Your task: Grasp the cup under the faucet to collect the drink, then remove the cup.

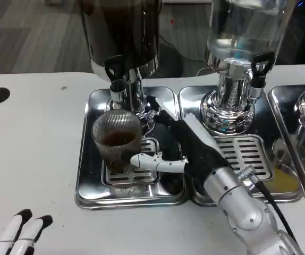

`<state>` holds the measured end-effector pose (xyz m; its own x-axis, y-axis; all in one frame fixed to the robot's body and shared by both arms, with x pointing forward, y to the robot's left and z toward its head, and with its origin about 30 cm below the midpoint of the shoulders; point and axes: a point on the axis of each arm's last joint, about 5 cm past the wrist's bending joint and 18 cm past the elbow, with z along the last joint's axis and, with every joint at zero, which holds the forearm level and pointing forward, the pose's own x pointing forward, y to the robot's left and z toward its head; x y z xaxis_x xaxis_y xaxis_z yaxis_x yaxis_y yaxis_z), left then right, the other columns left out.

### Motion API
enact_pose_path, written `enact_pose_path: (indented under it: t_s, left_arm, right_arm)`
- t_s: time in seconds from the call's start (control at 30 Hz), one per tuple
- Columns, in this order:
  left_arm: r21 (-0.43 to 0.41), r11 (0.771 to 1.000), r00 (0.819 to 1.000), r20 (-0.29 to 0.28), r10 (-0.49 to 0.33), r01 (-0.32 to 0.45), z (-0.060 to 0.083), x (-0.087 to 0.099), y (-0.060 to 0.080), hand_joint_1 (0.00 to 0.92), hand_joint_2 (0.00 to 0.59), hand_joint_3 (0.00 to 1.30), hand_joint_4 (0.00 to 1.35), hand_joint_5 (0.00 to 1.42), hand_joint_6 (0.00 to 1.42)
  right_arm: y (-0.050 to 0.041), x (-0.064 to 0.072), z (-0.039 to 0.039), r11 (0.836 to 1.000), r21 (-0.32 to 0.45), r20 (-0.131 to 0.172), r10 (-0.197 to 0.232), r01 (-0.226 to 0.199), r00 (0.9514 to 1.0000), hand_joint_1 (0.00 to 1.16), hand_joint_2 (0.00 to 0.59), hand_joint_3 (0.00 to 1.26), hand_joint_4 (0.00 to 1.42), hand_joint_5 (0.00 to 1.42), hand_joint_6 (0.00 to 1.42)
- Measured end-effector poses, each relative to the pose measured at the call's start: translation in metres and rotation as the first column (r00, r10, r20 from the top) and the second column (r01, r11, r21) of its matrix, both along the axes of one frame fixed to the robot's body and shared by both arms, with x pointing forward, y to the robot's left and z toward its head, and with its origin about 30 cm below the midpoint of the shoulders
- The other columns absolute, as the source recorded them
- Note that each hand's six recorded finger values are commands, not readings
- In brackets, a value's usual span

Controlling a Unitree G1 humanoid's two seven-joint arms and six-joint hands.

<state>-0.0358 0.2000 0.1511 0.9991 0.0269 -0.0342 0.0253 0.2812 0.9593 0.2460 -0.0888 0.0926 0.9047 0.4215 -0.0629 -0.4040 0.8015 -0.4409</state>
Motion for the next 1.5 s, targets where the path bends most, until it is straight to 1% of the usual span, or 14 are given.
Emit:
enact_pose_path:
  t_s: [0.2,0.3,0.4,0.47,0.73,0.9,1.0,1.07,1.3,1.5]
  left_arm:
    - [-0.011,1.000,1.000,0.005,0.006,-0.006,0.000,0.002,0.002,0.000,0.052,0.18,0.04,0.17,0.52]
    - [-0.009,1.000,1.000,0.004,0.007,-0.007,0.000,0.002,0.003,0.000,0.053,0.18,0.04,0.17,0.52]
    - [-0.002,1.000,1.000,-0.003,0.009,-0.009,0.001,0.002,0.004,0.000,0.053,0.18,0.04,0.17,0.52]
    - [-0.002,1.000,1.000,-0.004,0.006,-0.006,0.001,0.002,0.004,0.000,0.053,0.19,0.05,0.17,0.52]
    - [-0.003,1.000,1.000,-0.007,-0.004,0.004,0.002,0.001,0.005,0.000,0.063,0.20,0.05,0.18,0.52]
    - [-0.015,1.000,1.000,0.002,0.000,0.000,0.003,0.000,0.007,0.000,0.064,0.20,0.06,0.18,0.52]
    - [-0.006,1.000,1.000,-0.004,0.004,-0.004,0.003,-0.001,0.008,0.000,0.065,0.20,0.06,0.18,0.52]
    - [-0.005,1.000,1.000,-0.016,0.007,-0.007,0.003,-0.003,0.009,0.000,0.065,0.20,0.06,0.18,0.52]
    - [-0.008,1.000,1.000,-0.028,0.012,-0.012,0.002,-0.007,0.012,0.000,0.066,0.21,0.07,0.19,0.52]
    - [-0.012,1.000,0.999,-0.025,0.027,-0.027,0.003,-0.008,0.015,0.000,0.075,0.22,0.08,0.19,0.52]
  right_arm:
    - [0.0060,-0.001,0.0024,1.000,0.017,0.008,0.016,-0.016,0.9998,0.69,0.108,0.00,0.00,0.05,0.00]
    - [0.0127,-0.002,0.0047,0.999,0.038,0.015,0.028,-0.029,0.9995,0.69,0.105,0.00,0.00,0.05,0.00]
    - [0.0173,-0.003,0.0055,0.998,0.049,0.017,0.037,-0.037,0.9992,0.70,0.105,0.00,0.00,0.05,0.00]
    - [0.0180,-0.003,0.0054,0.998,0.050,0.017,0.036,-0.037,0.9992,0.70,0.105,0.00,0.00,0.05,0.00]
    - [0.0259,-0.006,0.0017,0.998,0.061,0.003,0.028,-0.028,0.9996,0.72,0.101,0.00,0.00,0.05,0.00]
    - [0.0282,-0.006,0.0003,0.998,0.062,0.007,0.007,-0.008,0.9999,0.73,0.108,0.00,0.00,0.05,0.00]
    - [0.0294,-0.007,-0.0020,0.998,0.058,0.001,-0.002,0.002,1.0000,0.74,0.113,0.00,0.00,0.06,0.00]
    - [0.0309,-0.008,-0.0048,0.999,0.053,-0.010,-0.006,0.007,0.9999,0.76,0.118,0.00,0.00,0.06,0.00]
    - [0.0365,-0.010,-0.0095,0.998,0.052,-0.026,-0.022,0.023,0.9994,0.77,0.122,0.00,0.00,0.07,0.00]
    - [0.0413,-0.010,-0.0101,0.998,0.047,-0.019,-0.033,0.034,0.9993,0.78,0.122,0.00,0.01,0.07,0.00]
